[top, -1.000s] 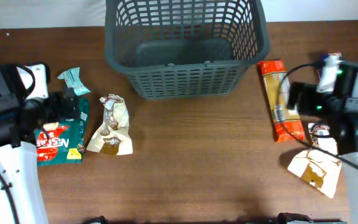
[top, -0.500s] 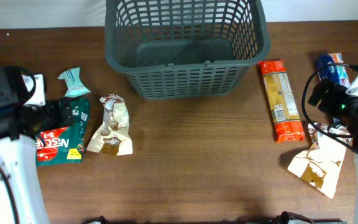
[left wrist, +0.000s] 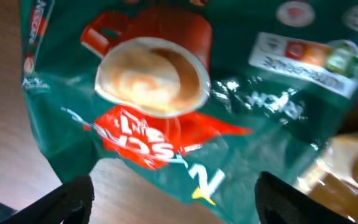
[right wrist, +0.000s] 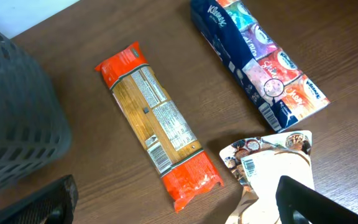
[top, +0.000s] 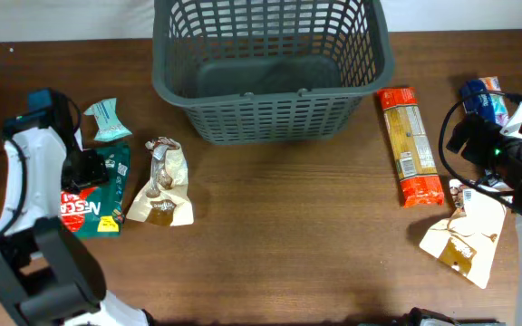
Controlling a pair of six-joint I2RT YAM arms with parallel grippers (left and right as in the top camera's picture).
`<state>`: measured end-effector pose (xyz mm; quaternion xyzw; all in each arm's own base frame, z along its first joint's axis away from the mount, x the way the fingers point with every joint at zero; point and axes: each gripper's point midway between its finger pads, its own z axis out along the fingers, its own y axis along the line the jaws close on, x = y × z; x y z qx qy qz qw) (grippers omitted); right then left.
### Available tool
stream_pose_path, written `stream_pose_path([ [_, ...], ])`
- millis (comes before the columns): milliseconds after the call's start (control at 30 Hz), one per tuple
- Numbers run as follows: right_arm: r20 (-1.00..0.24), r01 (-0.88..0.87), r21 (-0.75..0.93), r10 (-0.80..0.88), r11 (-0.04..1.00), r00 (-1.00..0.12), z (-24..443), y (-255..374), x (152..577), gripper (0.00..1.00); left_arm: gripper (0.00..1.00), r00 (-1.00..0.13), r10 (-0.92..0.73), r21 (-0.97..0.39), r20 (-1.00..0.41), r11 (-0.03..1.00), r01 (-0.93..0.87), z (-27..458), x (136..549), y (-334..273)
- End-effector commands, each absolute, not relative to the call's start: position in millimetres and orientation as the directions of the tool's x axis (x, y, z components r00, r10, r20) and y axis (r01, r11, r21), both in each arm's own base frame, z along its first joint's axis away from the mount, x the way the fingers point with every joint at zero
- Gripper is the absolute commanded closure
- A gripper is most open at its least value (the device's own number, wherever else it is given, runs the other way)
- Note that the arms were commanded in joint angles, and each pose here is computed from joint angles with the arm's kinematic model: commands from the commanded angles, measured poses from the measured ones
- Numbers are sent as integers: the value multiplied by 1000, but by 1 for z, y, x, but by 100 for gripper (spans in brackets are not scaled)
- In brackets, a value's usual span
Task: Pack container
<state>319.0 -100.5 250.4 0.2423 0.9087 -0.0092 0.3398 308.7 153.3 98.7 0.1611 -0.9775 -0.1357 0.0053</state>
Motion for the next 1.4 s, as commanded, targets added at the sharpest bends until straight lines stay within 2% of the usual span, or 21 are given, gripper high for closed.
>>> stream_pose_path([
  [0,-633,455,165,447,875,-632,260,-102,320,1,19,-962,-272,343,-28,901,-265,95,317,151],
  [200,-614,459,160,452,874,-647,256,-101,316,1,13,-990,-134,397,-44,907,-141,96,340,121],
  [233,-609,459,159,453,874,-651,255,-100,315,1,7,-992,-116,399,-46,908,-125,96,342,115],
  [300,-602,461,157,455,873,-657,253,-100,313,1,5,-994,-95,405,-55,908,-109,96,347,108],
  [500,-593,463,155,457,873,-663,252,-99,310,1,4,-993,-94,404,-67,908,-113,91,353,107],
  [800,-593,463,154,457,873,-663,252,-99,310,1,4,-993,-119,429,15,898,-101,61,349,114],
  [1000,-594,468,148,456,871,-662,252,-100,310,1,4,-983,-178,485,44,864,-135,47,343,124],
  [1367,-602,500,104,454,860,-657,251,-109,306,1,4,-963,-261,489,71,850,-195,30,328,142],
])
